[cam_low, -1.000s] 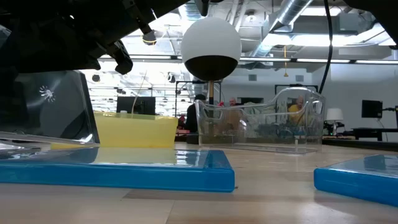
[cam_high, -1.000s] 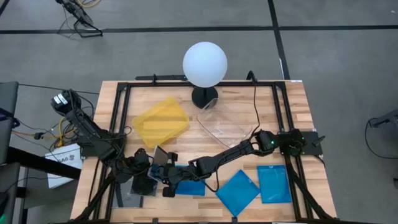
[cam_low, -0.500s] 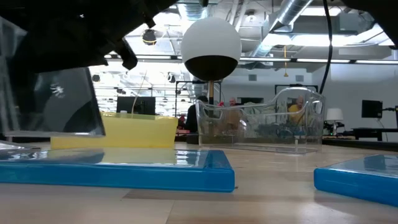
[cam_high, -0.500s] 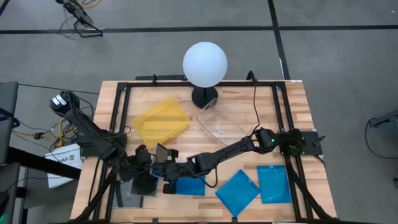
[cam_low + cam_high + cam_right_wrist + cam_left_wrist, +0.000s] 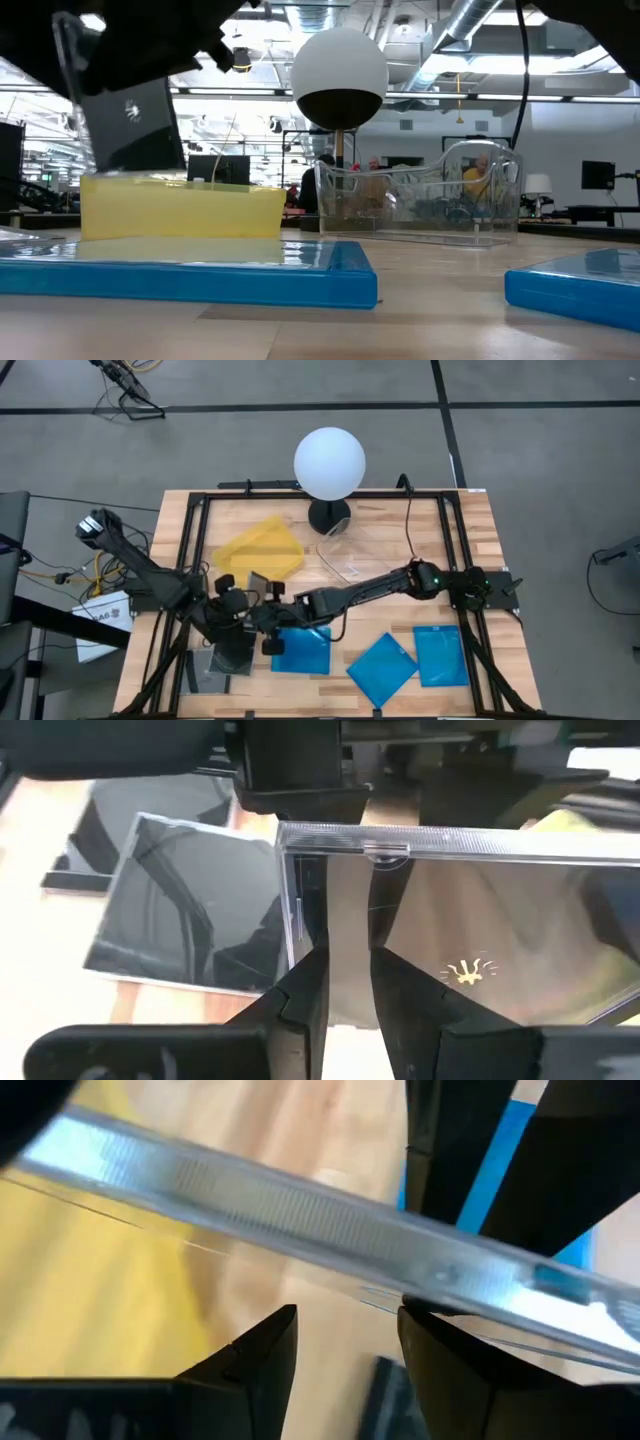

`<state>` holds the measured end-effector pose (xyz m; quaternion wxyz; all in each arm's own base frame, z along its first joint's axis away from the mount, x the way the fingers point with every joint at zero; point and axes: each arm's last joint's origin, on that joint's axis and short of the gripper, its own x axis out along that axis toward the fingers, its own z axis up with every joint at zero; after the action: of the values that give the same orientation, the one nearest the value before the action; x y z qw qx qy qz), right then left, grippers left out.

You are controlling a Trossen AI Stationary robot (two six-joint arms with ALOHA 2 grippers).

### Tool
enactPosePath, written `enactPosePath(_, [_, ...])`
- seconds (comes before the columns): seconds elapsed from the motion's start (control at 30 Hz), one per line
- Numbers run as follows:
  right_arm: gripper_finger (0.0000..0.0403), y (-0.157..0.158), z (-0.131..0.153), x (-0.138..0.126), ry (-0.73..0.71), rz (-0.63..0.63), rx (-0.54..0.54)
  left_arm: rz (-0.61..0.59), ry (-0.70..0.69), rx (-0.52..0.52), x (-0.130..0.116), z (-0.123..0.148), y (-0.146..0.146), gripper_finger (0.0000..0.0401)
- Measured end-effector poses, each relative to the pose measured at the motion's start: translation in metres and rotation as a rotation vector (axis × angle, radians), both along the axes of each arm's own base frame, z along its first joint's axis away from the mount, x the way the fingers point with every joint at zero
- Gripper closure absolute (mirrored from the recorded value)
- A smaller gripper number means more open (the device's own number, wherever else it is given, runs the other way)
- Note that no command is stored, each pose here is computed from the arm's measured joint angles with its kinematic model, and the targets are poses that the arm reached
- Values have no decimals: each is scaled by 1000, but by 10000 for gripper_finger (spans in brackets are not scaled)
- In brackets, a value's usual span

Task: Pick & place jewel cases by type
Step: Put the right black CD case into the yellow bin

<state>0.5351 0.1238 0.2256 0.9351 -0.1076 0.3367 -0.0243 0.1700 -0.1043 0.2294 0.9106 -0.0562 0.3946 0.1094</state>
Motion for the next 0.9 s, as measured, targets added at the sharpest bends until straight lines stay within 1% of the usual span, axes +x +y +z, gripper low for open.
enactPosePath(0.13, [328,-18,13,3,13,49,-17,22,51,50,3,22,11,228])
enactPosePath(0.3, [328,-62,21,8,19,115,13,114,137,123,5,37,35,228])
enactPosePath(0.37, [328,-80,23,8,30,152,41,156,139,118,9,41,45,228])
enactPosePath(0.47, [328,-102,22,10,28,205,51,234,175,122,9,40,59,227])
enactPosePath(0.53, [328,-115,22,10,35,240,61,289,167,108,12,40,67,227])
enactPosePath(0.63, [328,-128,22,9,41,276,71,350,158,91,14,40,75,227])
enactPosePath(0.73, [328,-136,21,7,59,275,65,388,143,77,17,40,80,227])
enactPosePath(0.9, [328,-141,27,3,69,283,53,390,114,73,20,42,83,227])
